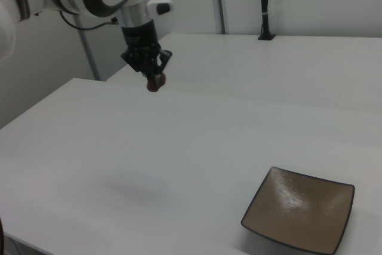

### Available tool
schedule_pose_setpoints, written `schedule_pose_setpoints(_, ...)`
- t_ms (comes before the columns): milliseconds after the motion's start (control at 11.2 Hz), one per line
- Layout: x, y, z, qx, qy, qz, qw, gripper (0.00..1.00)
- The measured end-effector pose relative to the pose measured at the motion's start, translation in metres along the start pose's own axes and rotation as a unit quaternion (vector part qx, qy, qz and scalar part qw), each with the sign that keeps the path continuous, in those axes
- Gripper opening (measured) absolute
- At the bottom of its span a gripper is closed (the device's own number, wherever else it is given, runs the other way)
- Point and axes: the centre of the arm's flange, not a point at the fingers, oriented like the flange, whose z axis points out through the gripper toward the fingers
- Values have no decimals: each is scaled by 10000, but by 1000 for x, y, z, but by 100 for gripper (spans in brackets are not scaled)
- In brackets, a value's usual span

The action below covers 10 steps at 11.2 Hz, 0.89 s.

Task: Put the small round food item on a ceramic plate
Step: 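Lift the held food item and carry it over the square plate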

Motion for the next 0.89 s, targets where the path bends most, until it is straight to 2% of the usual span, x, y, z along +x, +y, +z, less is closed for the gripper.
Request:
schedule_pose_setpoints(446,-37,109,6,-52,-95,-401,9991,11)
schedule_pose_setpoints(624,-56,164,20,-57,-149,-439,9989,11)
schedule_pose_setpoints(892,-64,225,56,-178,-48,-390,9991,11)
